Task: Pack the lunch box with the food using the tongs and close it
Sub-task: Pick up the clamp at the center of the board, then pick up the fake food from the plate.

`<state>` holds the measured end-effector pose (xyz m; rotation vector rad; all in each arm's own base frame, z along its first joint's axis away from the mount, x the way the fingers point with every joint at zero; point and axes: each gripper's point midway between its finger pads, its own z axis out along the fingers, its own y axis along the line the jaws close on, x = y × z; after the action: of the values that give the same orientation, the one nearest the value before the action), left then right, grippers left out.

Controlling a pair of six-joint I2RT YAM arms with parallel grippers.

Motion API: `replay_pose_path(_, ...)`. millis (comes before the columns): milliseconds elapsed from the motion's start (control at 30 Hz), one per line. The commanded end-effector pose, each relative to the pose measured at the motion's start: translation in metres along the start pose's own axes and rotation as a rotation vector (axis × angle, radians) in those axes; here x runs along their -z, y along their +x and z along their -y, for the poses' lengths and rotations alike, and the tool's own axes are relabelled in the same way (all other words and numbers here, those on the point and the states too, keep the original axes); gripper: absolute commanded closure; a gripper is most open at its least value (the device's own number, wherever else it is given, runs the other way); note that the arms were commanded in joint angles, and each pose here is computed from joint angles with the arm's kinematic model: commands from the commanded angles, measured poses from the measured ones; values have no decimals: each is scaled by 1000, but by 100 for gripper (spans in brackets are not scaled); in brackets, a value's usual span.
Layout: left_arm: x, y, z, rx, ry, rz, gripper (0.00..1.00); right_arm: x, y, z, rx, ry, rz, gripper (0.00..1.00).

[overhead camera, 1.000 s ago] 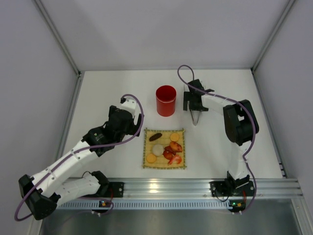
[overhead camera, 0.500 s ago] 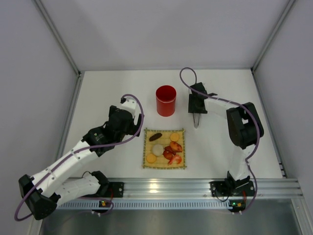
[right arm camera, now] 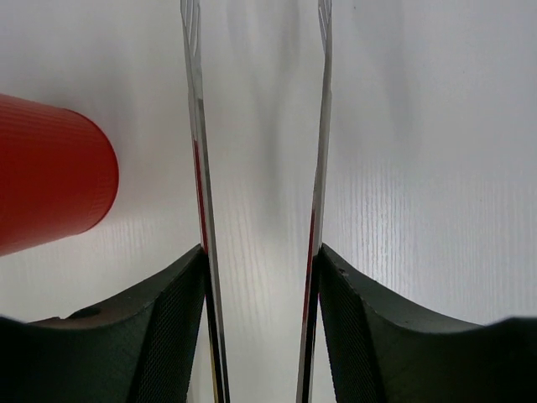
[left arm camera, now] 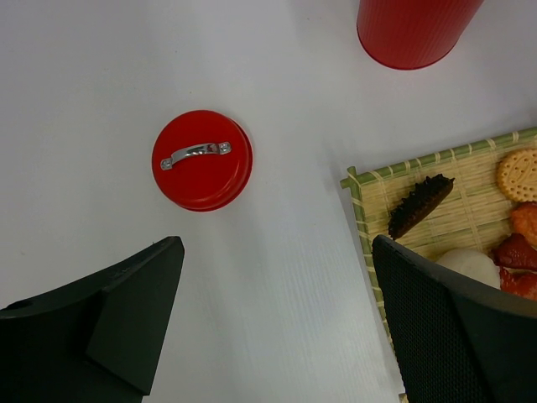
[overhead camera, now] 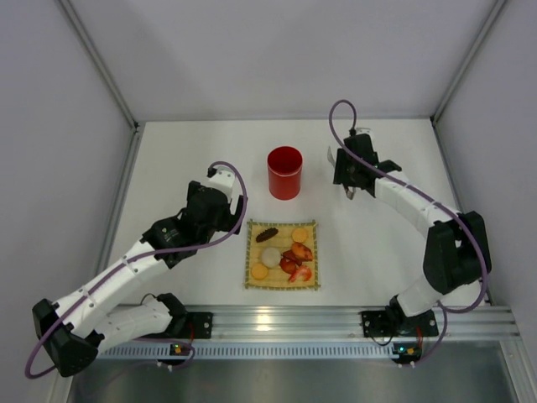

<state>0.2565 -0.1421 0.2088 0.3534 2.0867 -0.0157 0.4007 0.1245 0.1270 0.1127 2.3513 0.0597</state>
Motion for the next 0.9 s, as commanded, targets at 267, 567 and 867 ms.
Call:
replay_pose_path(267, -2, -2, 1, 3, -3, 5, 1, 87, 2, 2, 10, -85, 93, 56)
replay_pose_path(567, 2, 3, -5, 30, -36, -34, 1, 172, 42, -11, 11, -280, 127, 58)
replay_pose_path(867, 19, 10, -20, 67, -69, -22, 1, 225, 93, -38, 43, -506, 85, 63)
